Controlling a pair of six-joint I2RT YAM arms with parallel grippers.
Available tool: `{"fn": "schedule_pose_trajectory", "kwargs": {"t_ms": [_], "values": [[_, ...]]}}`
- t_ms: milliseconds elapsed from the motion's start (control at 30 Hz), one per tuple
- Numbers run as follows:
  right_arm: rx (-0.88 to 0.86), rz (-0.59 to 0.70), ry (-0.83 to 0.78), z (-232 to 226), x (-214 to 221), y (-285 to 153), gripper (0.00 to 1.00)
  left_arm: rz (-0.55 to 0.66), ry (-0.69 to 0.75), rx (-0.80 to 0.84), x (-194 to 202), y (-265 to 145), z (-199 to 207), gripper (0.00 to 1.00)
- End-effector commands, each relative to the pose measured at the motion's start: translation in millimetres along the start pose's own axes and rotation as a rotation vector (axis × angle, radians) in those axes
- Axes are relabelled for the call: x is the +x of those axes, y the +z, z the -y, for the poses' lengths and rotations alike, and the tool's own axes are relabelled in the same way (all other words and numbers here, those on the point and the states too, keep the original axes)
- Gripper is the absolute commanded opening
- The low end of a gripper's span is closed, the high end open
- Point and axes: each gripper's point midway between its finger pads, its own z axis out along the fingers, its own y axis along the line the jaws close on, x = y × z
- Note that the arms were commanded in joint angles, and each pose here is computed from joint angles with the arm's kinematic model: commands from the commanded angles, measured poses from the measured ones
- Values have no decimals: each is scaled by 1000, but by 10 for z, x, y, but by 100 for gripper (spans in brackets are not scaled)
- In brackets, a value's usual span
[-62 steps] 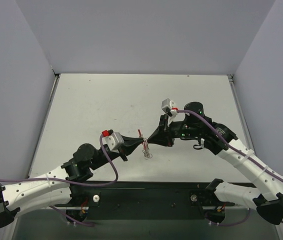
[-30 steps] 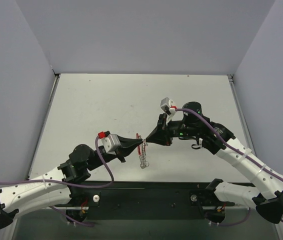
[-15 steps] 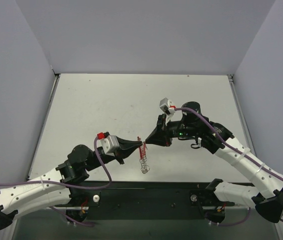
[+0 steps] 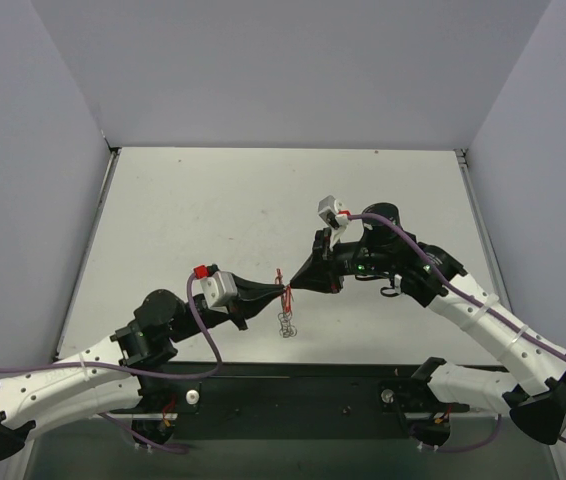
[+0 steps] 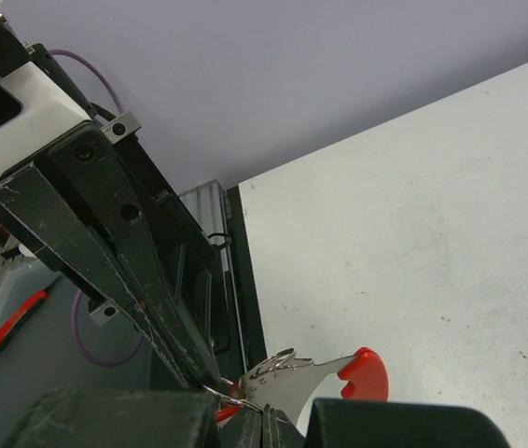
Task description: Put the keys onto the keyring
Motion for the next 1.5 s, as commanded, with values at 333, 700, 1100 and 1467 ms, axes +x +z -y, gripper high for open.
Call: {"fn": "schedule_pose_trajectory", "kwargs": {"t_ms": [333, 700, 1100, 1467], "values": [[153, 76, -78, 203, -94, 1, 0, 247, -61, 138, -703, 22, 287, 0], [229, 101, -83, 295, -50, -23, 0, 261, -68, 134, -740, 25, 279, 0], [264, 119, -91, 315, -14, -13, 0, 285, -80, 140, -763, 34, 290, 0], [355, 97, -66, 483, 71, -39, 0, 240, -87, 76, -620, 46, 179, 0]]}}
